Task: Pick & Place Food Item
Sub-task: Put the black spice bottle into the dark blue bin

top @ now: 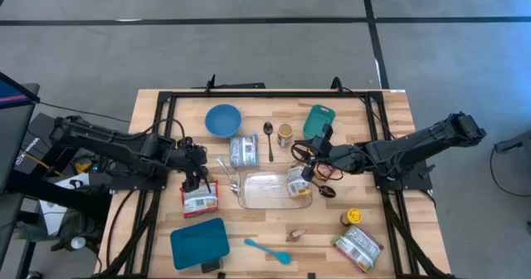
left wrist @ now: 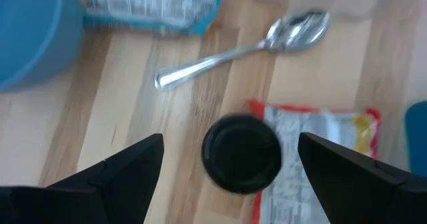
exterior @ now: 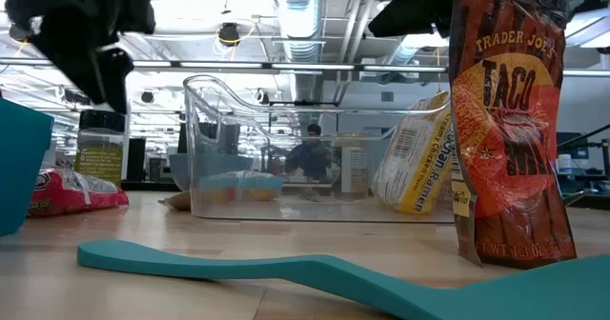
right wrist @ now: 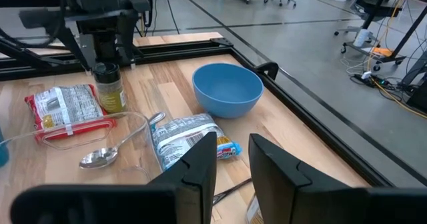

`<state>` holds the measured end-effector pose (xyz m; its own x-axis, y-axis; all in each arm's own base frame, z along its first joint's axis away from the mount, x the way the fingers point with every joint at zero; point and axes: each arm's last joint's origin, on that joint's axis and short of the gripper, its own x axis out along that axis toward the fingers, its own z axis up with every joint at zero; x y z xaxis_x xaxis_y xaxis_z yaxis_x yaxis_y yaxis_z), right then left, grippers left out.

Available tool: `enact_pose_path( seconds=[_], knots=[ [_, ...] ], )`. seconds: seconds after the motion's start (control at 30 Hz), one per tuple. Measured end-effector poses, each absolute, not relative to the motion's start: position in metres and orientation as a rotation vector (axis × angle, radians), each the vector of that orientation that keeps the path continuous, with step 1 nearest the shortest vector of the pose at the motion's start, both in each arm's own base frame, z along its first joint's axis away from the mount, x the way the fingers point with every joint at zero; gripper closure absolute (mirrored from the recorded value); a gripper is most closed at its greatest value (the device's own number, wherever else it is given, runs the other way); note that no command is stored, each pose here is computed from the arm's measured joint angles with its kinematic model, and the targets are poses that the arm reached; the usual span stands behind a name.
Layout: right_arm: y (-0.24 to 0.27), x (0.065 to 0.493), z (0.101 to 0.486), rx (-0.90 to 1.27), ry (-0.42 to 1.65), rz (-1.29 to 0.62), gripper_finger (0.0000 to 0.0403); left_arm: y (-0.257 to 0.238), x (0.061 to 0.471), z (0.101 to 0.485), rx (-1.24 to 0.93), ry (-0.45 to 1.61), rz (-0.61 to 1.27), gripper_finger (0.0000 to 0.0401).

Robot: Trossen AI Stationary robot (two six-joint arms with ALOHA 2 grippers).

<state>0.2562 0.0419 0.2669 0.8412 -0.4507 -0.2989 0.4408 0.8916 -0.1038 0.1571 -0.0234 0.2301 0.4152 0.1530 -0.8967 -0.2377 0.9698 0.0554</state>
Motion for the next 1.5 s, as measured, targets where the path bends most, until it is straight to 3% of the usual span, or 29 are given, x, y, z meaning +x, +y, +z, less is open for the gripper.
enact_pose_path(
  seconds=[0.63, 1.27, 1.5],
  knots=[
    [0.041, 0.256, 0.267, -0.032, 0.327, -0.475, 0.0321, -0.025, 0.159, 0.197, -0.132, 1.078, 0.190, 0.0072],
    [0.040, 0.256, 0.267, -0.032, 0.326, -0.482, 0.0321, -0.025, 0.159, 0.196, -0.122, 1.083, 0.202, 0.0120],
    [0.040, 0.256, 0.266, -0.032, 0.327, -0.482, 0.0321, -0.024, 0.159, 0.196, -0.110, 1.078, 0.226, 0.0160]
  ],
)
